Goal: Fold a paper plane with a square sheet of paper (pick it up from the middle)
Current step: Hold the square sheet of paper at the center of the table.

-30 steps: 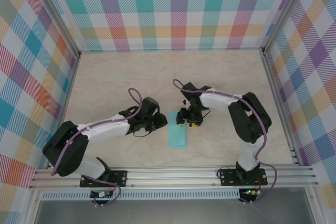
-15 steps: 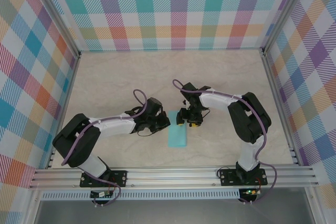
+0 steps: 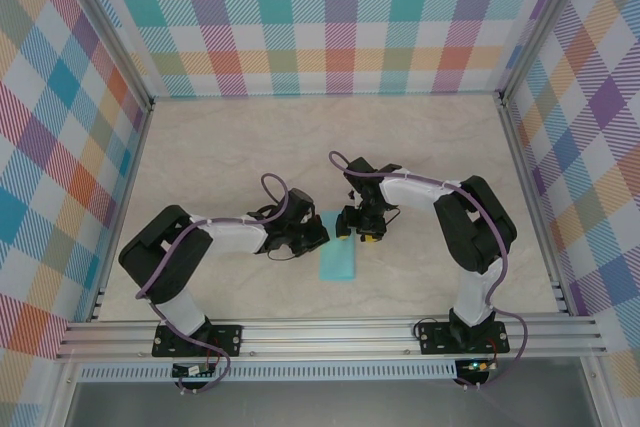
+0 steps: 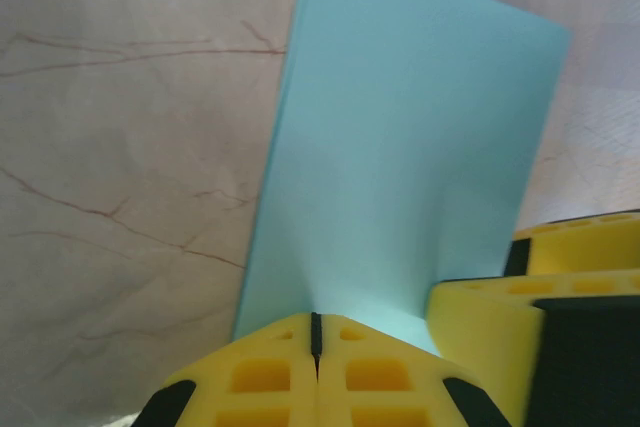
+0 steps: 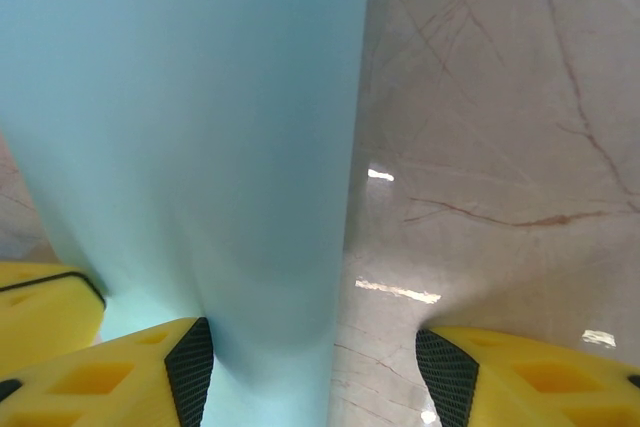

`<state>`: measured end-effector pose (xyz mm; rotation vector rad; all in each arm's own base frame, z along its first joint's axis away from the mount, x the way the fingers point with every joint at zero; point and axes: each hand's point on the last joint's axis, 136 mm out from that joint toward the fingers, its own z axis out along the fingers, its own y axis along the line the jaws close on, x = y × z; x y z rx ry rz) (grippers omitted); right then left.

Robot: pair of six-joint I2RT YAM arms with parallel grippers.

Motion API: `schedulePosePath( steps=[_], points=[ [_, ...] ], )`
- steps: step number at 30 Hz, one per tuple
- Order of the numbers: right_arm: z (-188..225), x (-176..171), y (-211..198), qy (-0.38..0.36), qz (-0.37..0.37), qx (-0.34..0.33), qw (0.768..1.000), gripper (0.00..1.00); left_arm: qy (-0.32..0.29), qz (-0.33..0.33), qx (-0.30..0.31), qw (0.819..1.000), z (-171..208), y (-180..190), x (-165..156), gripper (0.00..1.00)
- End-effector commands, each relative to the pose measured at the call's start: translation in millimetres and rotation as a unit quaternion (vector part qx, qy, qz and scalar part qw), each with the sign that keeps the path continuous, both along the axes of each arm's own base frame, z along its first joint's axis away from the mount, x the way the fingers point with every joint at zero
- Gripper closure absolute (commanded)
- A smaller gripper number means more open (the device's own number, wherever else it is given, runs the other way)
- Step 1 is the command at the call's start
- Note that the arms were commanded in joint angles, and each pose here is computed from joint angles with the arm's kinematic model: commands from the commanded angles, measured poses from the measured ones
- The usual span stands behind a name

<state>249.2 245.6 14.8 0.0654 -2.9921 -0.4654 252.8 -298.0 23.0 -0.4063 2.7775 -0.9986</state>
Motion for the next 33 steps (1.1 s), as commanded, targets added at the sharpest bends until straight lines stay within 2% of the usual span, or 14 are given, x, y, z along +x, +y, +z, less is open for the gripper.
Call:
schedulePosePath(
  steps=[1, 7, 11, 15, 17, 19, 22, 24, 27, 33],
  points=[
    [-47, -19, -37, 0.031, -0.001, -0.091, 0.995, 0.37, 0.014, -0.001, 0.008, 1.000, -12, 1, -7, 1.00],
    [-28, -11, -20, 0.013, -0.004, -0.044, 0.999, 0.34, 0.026, 0.005, 0.040, 0.999, -28, 16, -15, 1.00],
    [9, 3, -12, -0.029, -0.014, -0.006, 0.999, 0.29, 0.029, 0.002, 0.049, 0.998, -33, 19, -17, 1.00],
    [48, 12, -7, -0.072, -0.031, 0.065, 0.995, 0.30, 0.030, -0.005, 0.056, 0.998, -35, 19, -18, 1.00],
    [64, 10, 2, -0.080, -0.027, 0.115, 0.990, 0.39, 0.031, -0.006, 0.059, 0.998, -35, 20, -18, 1.00],
    [74, 5, 14, -0.078, -0.019, 0.164, 0.983, 0.57, 0.030, -0.008, 0.060, 0.998, -35, 20, -18, 1.00],
    [76, -2, 31, -0.049, -0.016, 0.222, 0.974, 0.75, 0.031, -0.012, 0.060, 0.998, -35, 19, -18, 1.00],
    [69, -5, 33, -0.039, -0.020, 0.230, 0.972, 0.84, 0.031, -0.012, 0.059, 0.998, -35, 19, -18, 1.00],
    [57, -8, 32, -0.031, -0.022, 0.228, 0.973, 0.88, 0.032, -0.012, 0.061, 0.998, -36, 19, -19, 1.00],
    [38, -16, 27, -0.009, -0.020, 0.228, 0.973, 0.87, 0.035, -0.016, 0.061, 0.997, -38, 19, -20, 1.00]
  ],
)
